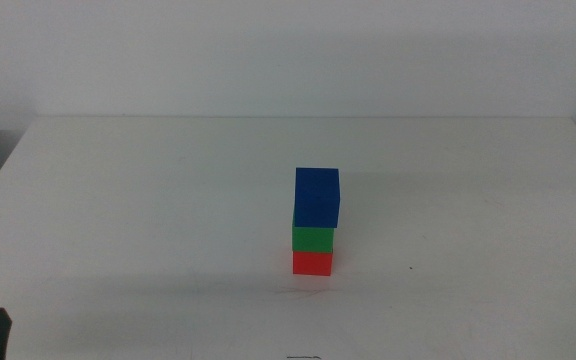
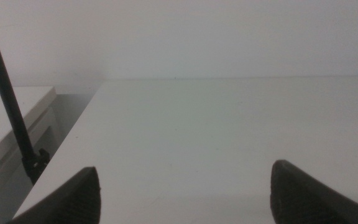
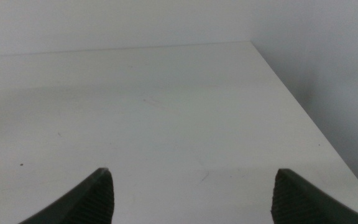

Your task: Stack red cubes first, then green, then blue cubes in a specific spot.

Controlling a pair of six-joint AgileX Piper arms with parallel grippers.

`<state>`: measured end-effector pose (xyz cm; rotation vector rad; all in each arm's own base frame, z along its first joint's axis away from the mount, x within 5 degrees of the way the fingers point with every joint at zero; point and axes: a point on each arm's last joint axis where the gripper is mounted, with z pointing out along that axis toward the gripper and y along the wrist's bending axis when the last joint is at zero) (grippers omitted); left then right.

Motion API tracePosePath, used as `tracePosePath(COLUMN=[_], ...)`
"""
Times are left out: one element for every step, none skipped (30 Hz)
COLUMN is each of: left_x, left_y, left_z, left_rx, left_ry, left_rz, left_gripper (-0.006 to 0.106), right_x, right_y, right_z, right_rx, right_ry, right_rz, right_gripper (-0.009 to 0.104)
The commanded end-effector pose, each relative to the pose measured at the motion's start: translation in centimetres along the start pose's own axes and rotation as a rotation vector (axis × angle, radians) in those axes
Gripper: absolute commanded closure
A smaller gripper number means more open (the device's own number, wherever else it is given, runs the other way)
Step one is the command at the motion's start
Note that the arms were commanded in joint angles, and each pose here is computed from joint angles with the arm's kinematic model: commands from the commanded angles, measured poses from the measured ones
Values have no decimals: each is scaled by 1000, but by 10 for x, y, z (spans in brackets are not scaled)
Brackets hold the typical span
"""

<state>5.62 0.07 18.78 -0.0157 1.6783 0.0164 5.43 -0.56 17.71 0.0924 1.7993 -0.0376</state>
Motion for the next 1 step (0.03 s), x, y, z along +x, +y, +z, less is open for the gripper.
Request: tracePosePath(left_x=[-10], left_y=[0], left_z=[-2], left_rx=[-3], left_ry=[-109], left_rz=[-12], left_gripper=[7], right_x=[-13], right_y=[1], right_z=[-3], right_rx=[-5], right_ry=[-109], right_rz=[-21], right_gripper=[30])
